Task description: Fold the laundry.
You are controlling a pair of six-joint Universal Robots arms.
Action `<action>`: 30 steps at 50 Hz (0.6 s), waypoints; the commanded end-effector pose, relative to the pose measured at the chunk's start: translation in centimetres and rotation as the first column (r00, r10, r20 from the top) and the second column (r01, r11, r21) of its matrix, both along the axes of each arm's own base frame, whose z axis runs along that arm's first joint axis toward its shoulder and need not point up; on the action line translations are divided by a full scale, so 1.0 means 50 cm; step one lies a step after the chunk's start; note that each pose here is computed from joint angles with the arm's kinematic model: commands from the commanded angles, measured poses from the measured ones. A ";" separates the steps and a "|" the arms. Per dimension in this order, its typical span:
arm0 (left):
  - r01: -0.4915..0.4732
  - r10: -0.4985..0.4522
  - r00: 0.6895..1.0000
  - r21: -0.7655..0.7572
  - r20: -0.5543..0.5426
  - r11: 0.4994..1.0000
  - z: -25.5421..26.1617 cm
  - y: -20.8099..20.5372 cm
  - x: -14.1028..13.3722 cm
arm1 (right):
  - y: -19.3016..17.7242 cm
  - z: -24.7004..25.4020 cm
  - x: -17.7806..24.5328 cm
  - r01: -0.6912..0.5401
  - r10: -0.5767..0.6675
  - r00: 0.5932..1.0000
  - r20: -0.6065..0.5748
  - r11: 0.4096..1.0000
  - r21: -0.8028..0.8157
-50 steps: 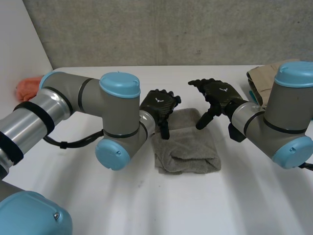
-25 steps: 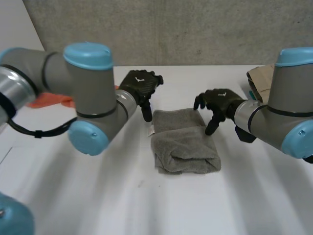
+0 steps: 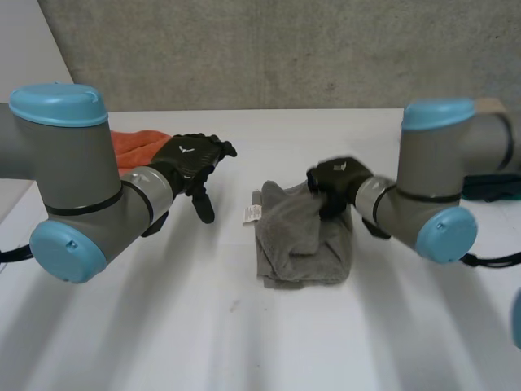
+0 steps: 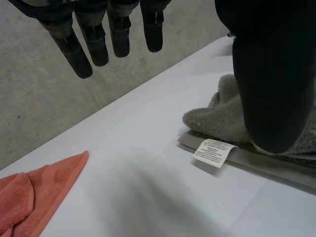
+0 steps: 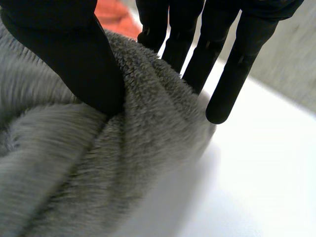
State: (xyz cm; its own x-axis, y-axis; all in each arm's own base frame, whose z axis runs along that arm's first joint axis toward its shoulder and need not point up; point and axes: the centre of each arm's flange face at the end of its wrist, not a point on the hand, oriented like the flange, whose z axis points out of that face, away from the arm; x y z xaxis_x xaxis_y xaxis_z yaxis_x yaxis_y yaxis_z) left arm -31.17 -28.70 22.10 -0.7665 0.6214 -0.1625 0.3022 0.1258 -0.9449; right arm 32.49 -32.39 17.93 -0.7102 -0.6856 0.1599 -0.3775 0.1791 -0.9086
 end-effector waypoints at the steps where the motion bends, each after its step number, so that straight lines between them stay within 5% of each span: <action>1: -0.002 0.002 0.999 0.005 -0.034 1.000 -0.006 -0.033 -0.006 | 0.056 0.210 -0.010 -0.039 0.070 0.988 0.140 0.976 -0.213; 12: -0.029 0.065 0.980 0.187 -0.187 0.982 -0.029 -0.053 -0.028 | 0.115 0.267 0.003 -0.127 0.172 0.977 0.126 0.944 -0.304; 17: 0.077 0.019 0.953 0.301 -0.303 0.951 -0.038 -0.026 -0.066 | 0.138 0.265 0.012 -0.165 0.204 0.974 0.094 0.933 -0.320; 24: 0.192 -0.002 0.915 0.432 -0.403 0.881 -0.062 0.014 -0.104 | 0.136 0.238 0.014 -0.173 0.197 0.980 0.041 0.930 -0.324; 30: 0.140 0.066 0.910 0.452 -0.409 0.881 -0.063 -0.002 -0.089 | 0.101 0.211 0.003 -0.127 0.121 0.992 -0.038 0.922 -0.366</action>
State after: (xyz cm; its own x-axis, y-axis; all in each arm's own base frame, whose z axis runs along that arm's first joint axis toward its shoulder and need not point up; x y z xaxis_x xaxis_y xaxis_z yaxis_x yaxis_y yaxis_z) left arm -36.21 -28.18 18.97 -0.6478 0.6150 0.4495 -0.0418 0.5604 -0.8272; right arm 33.15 -25.87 29.60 -0.5973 -0.7160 0.3613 -0.3216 -0.1989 -0.9257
